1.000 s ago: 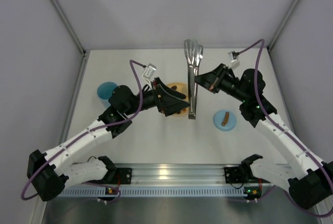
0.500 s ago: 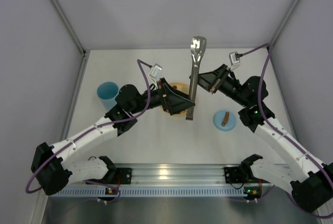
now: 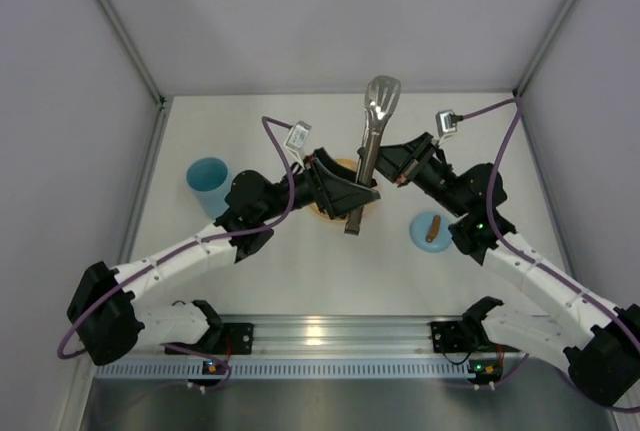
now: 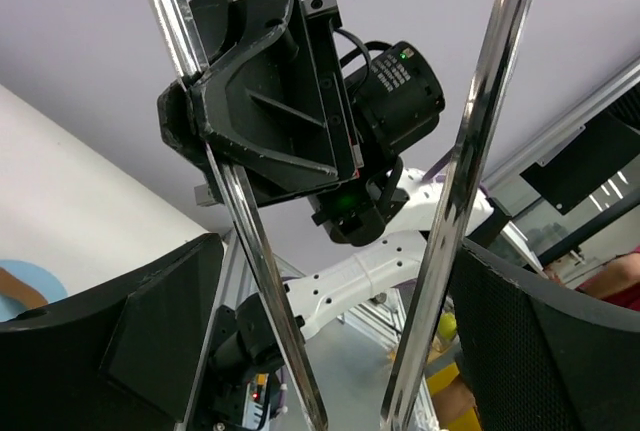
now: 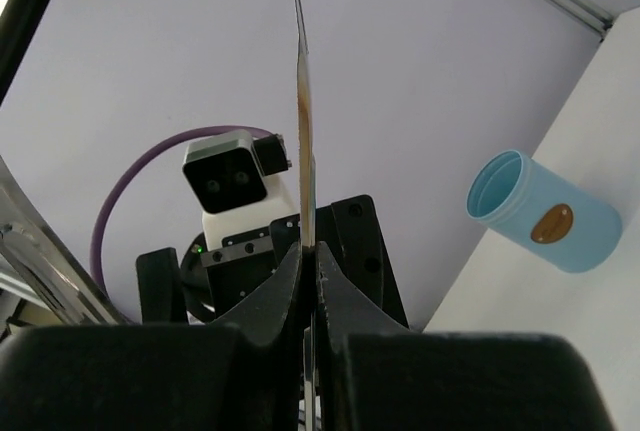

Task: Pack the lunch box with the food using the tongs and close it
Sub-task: Pick up the clamp at the center of the board.

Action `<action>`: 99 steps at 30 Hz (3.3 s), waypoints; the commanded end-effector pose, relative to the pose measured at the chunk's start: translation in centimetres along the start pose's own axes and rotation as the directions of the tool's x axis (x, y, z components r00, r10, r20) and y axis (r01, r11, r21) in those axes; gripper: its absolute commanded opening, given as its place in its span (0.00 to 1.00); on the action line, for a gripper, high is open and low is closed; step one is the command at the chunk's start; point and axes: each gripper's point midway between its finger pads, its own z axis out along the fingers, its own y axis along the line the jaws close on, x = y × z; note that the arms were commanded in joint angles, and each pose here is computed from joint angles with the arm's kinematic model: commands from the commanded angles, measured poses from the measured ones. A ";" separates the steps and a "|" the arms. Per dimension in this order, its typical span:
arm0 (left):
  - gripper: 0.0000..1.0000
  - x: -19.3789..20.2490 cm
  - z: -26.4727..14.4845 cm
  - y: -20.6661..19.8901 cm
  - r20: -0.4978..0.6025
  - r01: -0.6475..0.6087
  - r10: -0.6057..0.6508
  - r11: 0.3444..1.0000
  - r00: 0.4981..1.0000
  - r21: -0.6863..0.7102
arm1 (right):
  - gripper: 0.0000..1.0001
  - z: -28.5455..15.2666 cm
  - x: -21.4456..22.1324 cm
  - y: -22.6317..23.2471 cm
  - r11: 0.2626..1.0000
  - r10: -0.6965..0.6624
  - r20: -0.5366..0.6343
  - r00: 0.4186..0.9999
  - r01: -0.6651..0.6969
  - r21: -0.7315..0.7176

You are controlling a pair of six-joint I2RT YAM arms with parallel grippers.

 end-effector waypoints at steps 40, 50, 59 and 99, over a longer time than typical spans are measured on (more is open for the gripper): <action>0.71 -1.2 -0.7 -3.9 0.122 -0.060 0.046 0.991 0.991 0.121 | 0.00 0.5 -1.4 2.9 0.993 -0.030 0.205 0.978 0.053 -0.109; 0.68 -1.7 -0.5 -4.1 0.134 -0.067 0.051 0.991 0.990 0.118 | 0.00 0.5 -0.7 2.4 0.993 -0.020 0.198 0.980 0.043 -0.111; 0.67 -1.7 -0.6 -4.0 0.137 -0.070 0.055 0.991 0.989 0.111 | 0.00 0.6 -0.3 2.0 0.994 -0.023 0.196 0.980 0.044 -0.102; 0.51 -2.3 -3.0 4.1 -0.058 -0.262 0.264 0.863 0.963 -0.432 | 0.52 -8.3 -6.8 -0.3 0.864 -0.372 0.317 0.872 0.200 0.463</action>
